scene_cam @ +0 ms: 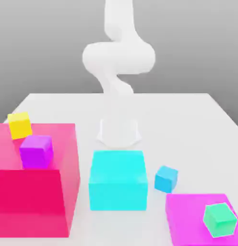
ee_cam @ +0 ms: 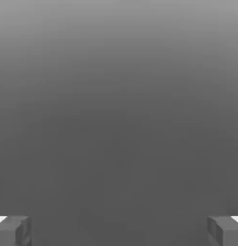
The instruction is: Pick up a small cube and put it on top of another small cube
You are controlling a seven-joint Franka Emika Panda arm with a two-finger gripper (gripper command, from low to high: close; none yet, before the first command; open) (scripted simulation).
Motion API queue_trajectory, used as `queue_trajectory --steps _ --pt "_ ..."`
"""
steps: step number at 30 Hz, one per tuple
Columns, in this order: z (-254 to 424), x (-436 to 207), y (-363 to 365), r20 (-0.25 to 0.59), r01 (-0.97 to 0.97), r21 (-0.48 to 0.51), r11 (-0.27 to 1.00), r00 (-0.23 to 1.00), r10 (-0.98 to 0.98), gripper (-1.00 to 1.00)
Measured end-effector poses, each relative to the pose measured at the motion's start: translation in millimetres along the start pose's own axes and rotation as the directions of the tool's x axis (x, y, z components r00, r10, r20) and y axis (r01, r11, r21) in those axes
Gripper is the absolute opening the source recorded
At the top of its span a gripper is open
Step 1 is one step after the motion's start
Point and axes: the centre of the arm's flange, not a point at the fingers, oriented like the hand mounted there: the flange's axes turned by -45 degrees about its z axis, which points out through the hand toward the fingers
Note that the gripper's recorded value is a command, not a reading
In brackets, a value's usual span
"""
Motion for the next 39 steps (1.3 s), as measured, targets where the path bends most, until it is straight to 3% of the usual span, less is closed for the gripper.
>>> queue_trajectory --steps 6,12,19,24,25,39 --pt "136 -69 -56 0.188 0.242 0.125 0.962 0.947 -0.262 0.0" --pt "233 -186 -110 0.319 0.454 0.302 0.838 0.78 -0.538 0.0" --pt "302 -363 -150 0.364 0.603 0.54 0.587 0.462 -0.809 0.0" --pt "332 -399 -150 0.365 0.603 0.555 0.574 0.443 -0.819 0.0" --pt "337 -405 -150 0.365 0.603 0.555 0.573 0.443 -0.819 -1.0" --pt "302 -373 -149 0.367 0.604 0.554 0.573 0.441 -0.819 -1.0"
